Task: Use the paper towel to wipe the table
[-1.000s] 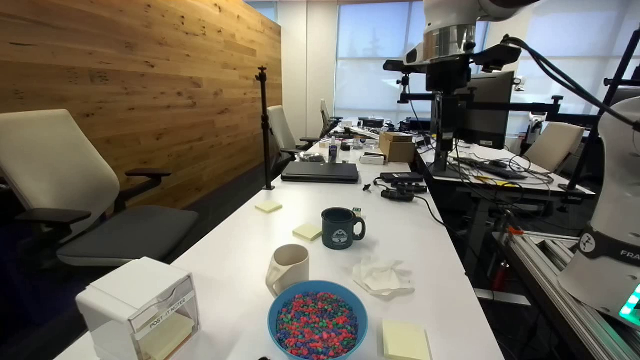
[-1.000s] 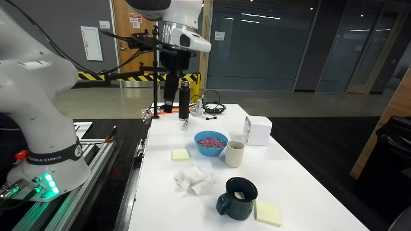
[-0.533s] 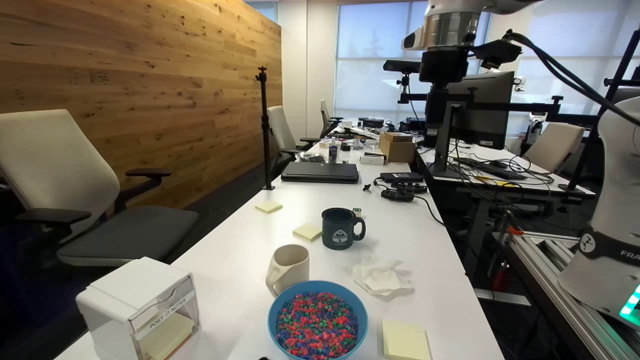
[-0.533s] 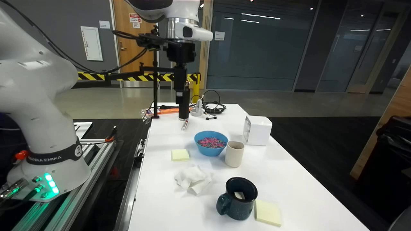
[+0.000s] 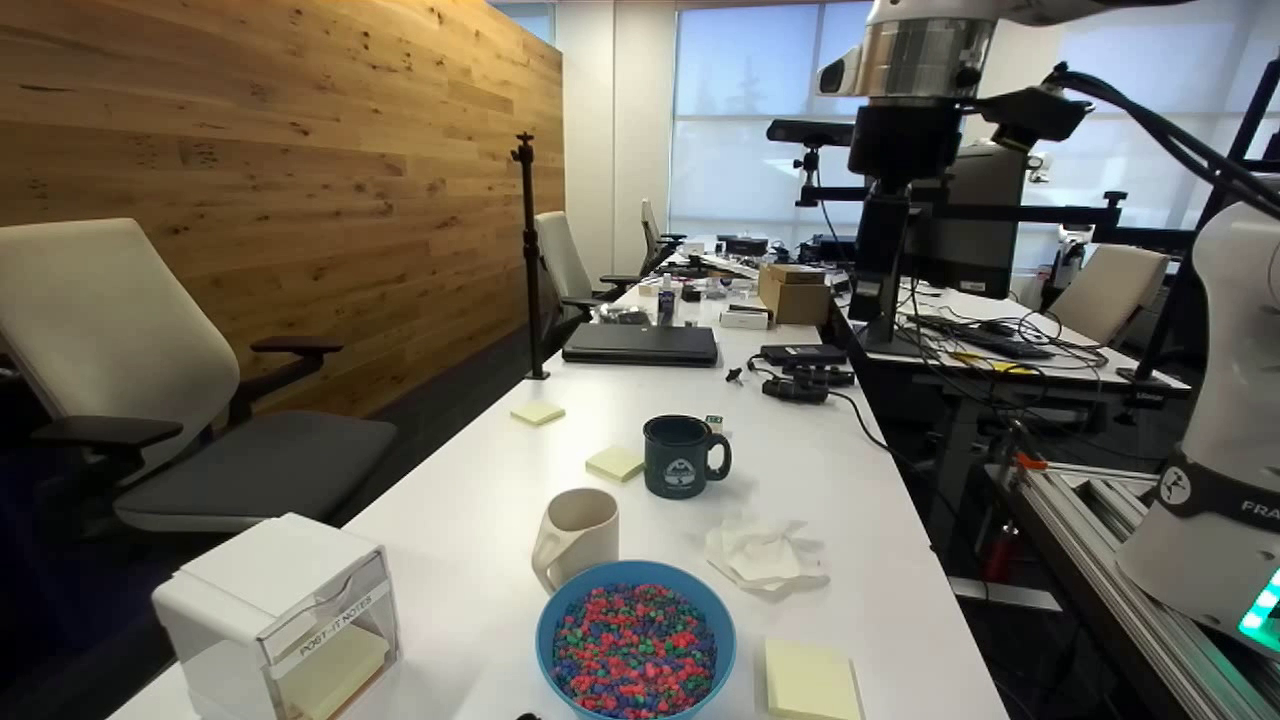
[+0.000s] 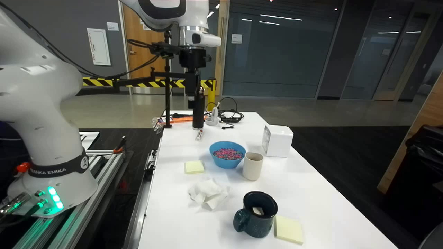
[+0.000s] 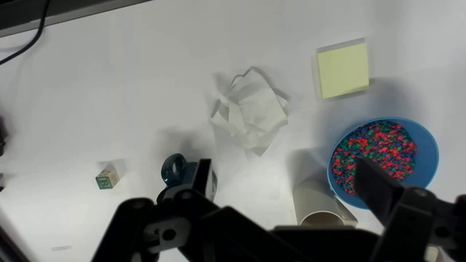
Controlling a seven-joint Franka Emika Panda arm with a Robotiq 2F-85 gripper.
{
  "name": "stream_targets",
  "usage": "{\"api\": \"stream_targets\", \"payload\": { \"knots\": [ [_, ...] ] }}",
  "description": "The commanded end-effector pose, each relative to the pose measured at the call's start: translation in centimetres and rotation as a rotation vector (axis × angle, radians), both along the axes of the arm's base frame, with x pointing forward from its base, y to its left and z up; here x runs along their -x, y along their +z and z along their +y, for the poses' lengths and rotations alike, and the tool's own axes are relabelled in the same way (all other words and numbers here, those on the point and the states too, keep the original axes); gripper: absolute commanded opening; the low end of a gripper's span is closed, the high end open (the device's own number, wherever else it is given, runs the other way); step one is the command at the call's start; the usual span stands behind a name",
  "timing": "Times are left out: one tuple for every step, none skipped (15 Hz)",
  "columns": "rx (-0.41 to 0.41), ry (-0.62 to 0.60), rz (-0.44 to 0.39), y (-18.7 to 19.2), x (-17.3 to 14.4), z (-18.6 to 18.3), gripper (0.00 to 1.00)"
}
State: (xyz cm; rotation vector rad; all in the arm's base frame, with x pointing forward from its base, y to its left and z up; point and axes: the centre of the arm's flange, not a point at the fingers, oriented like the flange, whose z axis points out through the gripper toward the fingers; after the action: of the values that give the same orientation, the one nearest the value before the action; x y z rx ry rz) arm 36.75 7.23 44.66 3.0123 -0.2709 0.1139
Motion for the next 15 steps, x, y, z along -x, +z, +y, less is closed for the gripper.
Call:
{"api": "stream_targets", "payload": {
  "knots": [
    [-0.086,-0.053,0.011,-2.0,1.8,0.6,1.0],
    [-0.106,-0.054,0.02,-2.6,2.0,0.8,1.0],
    [-0.134,-0.046,0.03,-3.2,2.1,1.0,1.0],
    [-0.154,-0.052,0.033,-3.7,2.2,1.2,1.0],
    [-0.176,-0.052,0.038,-4.1,2.2,1.4,1.0],
    [-0.173,-0.066,0.036,-4.5,2.1,1.6,1.0],
    [-0.169,-0.082,0.032,-4.7,2.1,1.6,1.0],
    [-0.148,-0.11,0.02,-5.0,2.0,1.3,1.0],
    [-0.129,-0.134,0.008,-5.3,1.8,0.9,1.0],
    [-0.105,-0.162,-0.007,-5.5,1.7,0.4,1.0],
    [-0.093,-0.188,-0.019,-5.5,1.6,-0.2,1.0],
    [-0.077,-0.222,-0.034,-5.7,1.5,-0.8,1.0],
    [-0.06,-0.257,-0.05,-5.9,1.2,-1.4,1.0],
    [-0.053,-0.284,-0.06,-6.0,1.0,-2.0,1.0],
    [-0.054,-0.309,-0.068,-6.1,0.8,-2.7,1.0]
  ]
}}
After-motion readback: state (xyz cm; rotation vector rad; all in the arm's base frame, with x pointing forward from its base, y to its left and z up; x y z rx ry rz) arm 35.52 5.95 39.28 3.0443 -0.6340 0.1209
